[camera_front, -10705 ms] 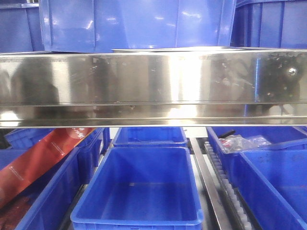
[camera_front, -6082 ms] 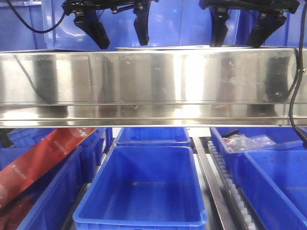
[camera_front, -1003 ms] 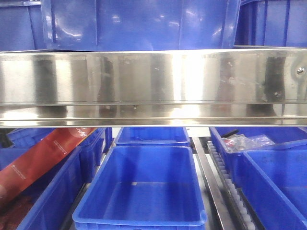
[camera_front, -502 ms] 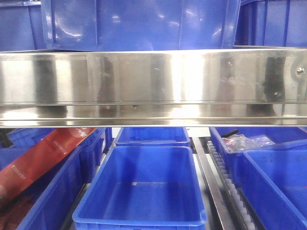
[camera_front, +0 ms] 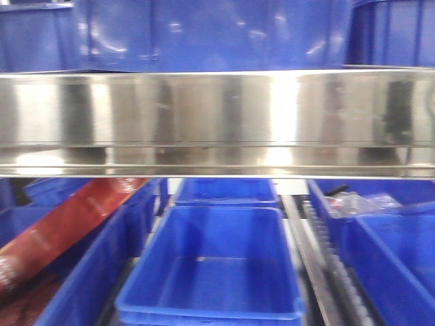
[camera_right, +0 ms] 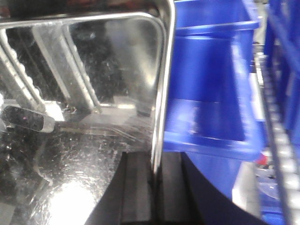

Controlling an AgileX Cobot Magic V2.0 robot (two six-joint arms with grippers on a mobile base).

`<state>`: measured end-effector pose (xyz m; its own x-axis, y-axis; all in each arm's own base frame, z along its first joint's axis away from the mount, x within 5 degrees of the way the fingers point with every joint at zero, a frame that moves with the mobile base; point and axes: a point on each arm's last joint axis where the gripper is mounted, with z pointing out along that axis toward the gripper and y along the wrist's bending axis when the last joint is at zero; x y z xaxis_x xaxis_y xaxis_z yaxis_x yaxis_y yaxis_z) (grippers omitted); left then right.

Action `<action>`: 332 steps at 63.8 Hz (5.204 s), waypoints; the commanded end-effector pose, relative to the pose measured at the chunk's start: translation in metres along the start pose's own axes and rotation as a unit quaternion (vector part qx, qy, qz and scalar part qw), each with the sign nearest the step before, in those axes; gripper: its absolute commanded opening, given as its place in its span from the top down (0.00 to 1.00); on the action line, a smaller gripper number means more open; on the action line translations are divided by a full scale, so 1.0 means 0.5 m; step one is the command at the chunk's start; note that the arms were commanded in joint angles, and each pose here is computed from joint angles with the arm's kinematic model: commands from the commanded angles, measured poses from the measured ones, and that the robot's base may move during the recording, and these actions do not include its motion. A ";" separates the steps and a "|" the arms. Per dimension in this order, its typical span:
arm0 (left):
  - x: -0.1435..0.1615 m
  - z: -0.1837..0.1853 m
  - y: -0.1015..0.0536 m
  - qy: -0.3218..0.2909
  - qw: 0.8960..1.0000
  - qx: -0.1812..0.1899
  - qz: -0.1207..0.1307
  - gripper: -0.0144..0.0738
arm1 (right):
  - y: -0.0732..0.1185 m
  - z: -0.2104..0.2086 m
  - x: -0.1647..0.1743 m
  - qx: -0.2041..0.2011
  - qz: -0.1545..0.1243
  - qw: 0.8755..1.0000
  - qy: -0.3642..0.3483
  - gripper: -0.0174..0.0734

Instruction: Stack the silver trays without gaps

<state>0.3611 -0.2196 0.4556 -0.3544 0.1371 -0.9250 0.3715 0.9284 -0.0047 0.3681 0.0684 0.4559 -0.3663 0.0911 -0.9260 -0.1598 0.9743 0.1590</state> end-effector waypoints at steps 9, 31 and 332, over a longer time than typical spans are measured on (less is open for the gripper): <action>-0.019 -0.019 -0.013 -0.032 0.999 0.020 -0.001 0.84 | 0.013 -0.018 -0.023 -0.016 0.001 0.999 -0.044 0.90; -0.019 -0.019 -0.013 -0.032 0.999 0.020 -0.001 0.84 | 0.013 -0.018 -0.023 -0.016 0.001 0.999 -0.044 0.90; -0.019 -0.016 -0.005 -0.033 0.999 0.008 0.008 0.84 | 0.011 -0.004 -0.017 -0.015 0.001 0.999 -0.040 0.90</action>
<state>0.3605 -0.2176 0.4578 -0.3426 0.1484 -0.9277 0.3642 0.9312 0.0144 0.3702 0.0688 0.4545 -0.3659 0.0990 -0.9254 -0.1605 0.9727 0.1675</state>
